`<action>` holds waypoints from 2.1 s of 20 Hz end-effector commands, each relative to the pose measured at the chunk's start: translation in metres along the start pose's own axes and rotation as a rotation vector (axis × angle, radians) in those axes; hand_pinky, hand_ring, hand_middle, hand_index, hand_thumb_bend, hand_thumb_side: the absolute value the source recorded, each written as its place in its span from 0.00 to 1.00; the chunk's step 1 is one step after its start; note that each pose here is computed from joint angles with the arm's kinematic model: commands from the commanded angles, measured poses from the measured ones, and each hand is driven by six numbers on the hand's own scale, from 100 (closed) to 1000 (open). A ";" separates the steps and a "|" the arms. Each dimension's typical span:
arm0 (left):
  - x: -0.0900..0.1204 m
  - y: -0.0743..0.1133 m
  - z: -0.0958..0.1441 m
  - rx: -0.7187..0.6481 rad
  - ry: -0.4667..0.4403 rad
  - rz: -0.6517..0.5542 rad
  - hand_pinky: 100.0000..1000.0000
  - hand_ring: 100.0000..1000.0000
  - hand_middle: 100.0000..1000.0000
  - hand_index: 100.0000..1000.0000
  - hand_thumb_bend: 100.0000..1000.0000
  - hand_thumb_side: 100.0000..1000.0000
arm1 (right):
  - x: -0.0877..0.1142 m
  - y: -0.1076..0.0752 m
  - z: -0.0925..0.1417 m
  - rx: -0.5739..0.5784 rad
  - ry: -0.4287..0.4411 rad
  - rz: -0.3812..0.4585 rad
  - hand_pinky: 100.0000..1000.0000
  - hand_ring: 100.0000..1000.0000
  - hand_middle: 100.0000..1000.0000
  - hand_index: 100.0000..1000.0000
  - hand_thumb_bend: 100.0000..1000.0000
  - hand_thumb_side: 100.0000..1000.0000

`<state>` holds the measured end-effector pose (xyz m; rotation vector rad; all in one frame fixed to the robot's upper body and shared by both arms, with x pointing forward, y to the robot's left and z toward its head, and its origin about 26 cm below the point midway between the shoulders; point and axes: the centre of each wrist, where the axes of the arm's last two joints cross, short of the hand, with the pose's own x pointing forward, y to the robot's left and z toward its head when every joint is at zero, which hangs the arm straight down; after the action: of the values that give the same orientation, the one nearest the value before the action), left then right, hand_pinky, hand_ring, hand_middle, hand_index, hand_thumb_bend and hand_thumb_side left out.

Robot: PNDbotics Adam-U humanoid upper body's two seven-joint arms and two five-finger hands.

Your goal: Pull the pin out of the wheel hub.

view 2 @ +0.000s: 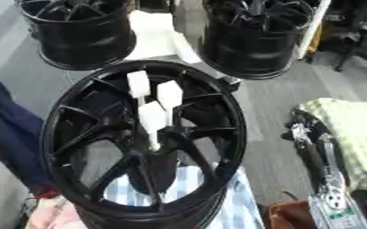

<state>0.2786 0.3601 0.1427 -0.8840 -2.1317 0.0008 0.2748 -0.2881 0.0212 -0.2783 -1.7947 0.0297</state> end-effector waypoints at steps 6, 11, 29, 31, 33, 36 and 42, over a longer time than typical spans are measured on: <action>0.037 0.004 -0.021 0.020 0.011 -0.309 0.87 0.97 0.86 0.84 0.00 0.67 | 0.016 -0.015 -0.013 0.038 -0.061 0.068 0.64 0.50 0.54 0.81 0.00 0.66; 0.031 0.006 -0.009 0.169 0.067 -0.391 0.88 0.91 0.86 0.85 0.00 0.70 | 0.060 -0.034 -0.037 0.135 -0.192 0.188 0.65 0.51 0.55 0.83 0.00 0.67; -0.003 0.006 0.020 0.373 0.254 -0.429 0.89 0.82 0.86 0.89 0.00 0.80 | 0.231 -0.026 -0.079 0.934 -0.551 0.603 0.76 0.73 0.76 0.93 0.00 0.54; -0.005 0.005 0.020 0.368 0.261 -0.419 0.89 0.82 0.86 0.89 0.00 0.80 | 0.238 -0.022 -0.080 1.000 -0.547 0.622 0.77 0.76 0.77 0.94 0.00 0.55; -0.007 0.005 0.020 0.363 0.267 -0.410 0.89 0.81 0.86 0.89 0.00 0.80 | 0.242 -0.017 -0.082 1.058 -0.534 0.641 0.78 0.77 0.79 0.95 0.00 0.55; -0.008 0.005 0.020 0.353 0.276 -0.402 0.89 0.81 0.86 0.89 0.00 0.81 | 0.244 -0.012 -0.088 1.136 -0.503 0.672 0.79 0.80 0.81 0.96 0.00 0.58; -0.011 0.005 0.020 0.342 0.290 -0.389 0.89 0.81 0.85 0.89 0.00 0.82 | 0.243 0.005 -0.104 1.280 -0.455 0.740 0.81 0.83 0.83 0.97 0.00 0.54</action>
<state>0.2708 0.3636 0.1132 -0.2472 -1.9016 0.0628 0.3212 -0.2457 0.2727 0.0529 -1.6797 1.7588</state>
